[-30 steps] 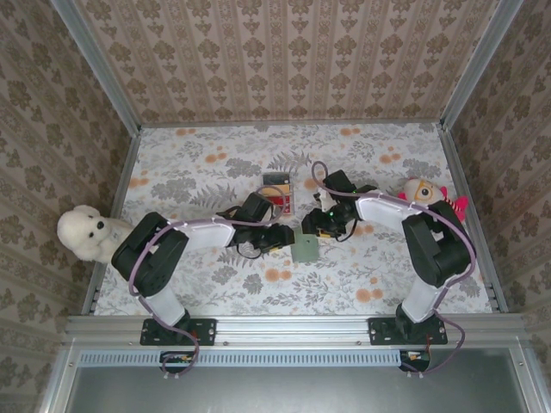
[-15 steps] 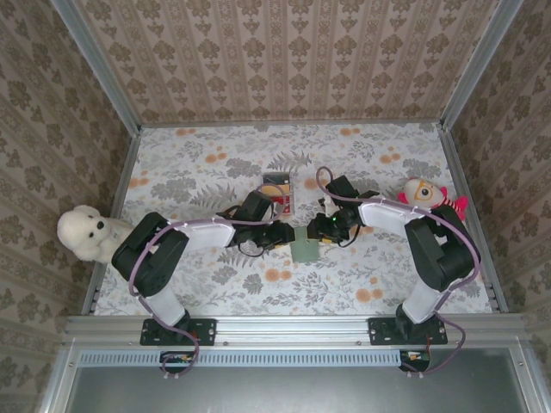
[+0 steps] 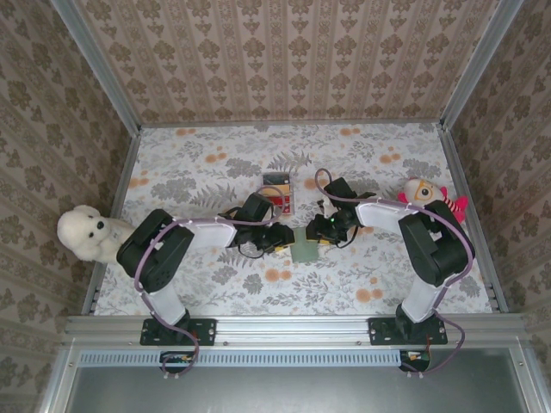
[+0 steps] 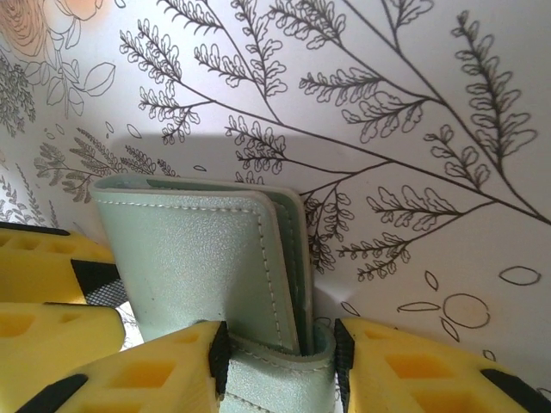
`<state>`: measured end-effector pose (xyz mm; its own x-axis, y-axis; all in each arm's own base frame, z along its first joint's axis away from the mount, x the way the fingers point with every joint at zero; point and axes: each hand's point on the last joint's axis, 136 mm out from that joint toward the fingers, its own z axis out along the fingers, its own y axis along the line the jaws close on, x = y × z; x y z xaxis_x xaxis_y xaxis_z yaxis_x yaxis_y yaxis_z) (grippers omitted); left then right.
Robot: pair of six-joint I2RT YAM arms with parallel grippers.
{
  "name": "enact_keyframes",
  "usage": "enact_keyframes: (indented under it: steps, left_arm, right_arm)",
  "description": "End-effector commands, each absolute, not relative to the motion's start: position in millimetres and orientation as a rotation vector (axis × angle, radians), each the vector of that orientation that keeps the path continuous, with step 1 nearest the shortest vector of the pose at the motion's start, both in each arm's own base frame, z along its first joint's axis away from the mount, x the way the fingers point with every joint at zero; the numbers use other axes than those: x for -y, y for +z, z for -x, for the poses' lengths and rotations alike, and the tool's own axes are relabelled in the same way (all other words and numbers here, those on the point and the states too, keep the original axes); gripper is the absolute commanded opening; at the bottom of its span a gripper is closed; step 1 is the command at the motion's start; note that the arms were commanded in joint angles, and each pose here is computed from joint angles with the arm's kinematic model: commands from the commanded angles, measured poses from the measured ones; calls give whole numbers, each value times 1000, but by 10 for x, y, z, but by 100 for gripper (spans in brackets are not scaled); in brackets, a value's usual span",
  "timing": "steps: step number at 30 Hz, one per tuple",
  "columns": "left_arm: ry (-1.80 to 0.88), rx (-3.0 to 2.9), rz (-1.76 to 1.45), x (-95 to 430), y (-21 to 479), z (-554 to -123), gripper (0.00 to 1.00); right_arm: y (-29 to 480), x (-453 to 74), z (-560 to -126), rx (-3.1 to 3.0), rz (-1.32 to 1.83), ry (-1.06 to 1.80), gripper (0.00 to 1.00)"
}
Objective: Take the credit cards out of the card holder
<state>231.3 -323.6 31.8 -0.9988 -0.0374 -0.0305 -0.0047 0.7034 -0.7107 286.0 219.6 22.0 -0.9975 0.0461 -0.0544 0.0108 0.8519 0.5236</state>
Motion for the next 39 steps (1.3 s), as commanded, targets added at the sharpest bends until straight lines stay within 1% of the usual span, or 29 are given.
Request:
enact_keyframes:
  steps: [1,4,10,16,18,24,27,31,35,39]
  left_arm:
    - [-1208,-2883,53,3233,262,-2324,36]
    - [-1221,-2884,58,3246,236,-2333,35]
    - [-1358,-2817,37,3321,295,-2393,35]
    - [-1427,-2704,-28,3362,472,-2472,36]
    - [-1494,-2672,-82,3409,554,-2434,36]
    - [-1628,-2554,-100,3449,764,-2448,33]
    - [-1651,-2515,-113,3449,855,-2459,32]
    - [-1644,-2521,-135,3455,866,-2438,33]
    - [-1698,-2510,-164,3494,940,-2388,33]
    - [-1700,-2505,-227,3507,1031,-2324,33]
  right_arm:
    - [108,-2227,-2754,-3014,-41,842,38]
    - [98,-2245,-2731,-3025,-29,842,38]
    - [95,-2311,-2701,-3025,-26,871,37]
    - [103,-2409,-2712,-3017,-32,934,37]
    - [118,-2426,-2721,-3011,-28,943,37]
    - [174,-2380,-2762,-2995,-39,888,37]
    - [240,-2384,-2784,-2968,-33,893,37]
    - [285,-2441,-2803,-2940,-37,951,38]
    - [379,-2573,-2819,-2874,-34,1097,38]
    - [476,-2610,-2860,-2835,-20,1129,38]
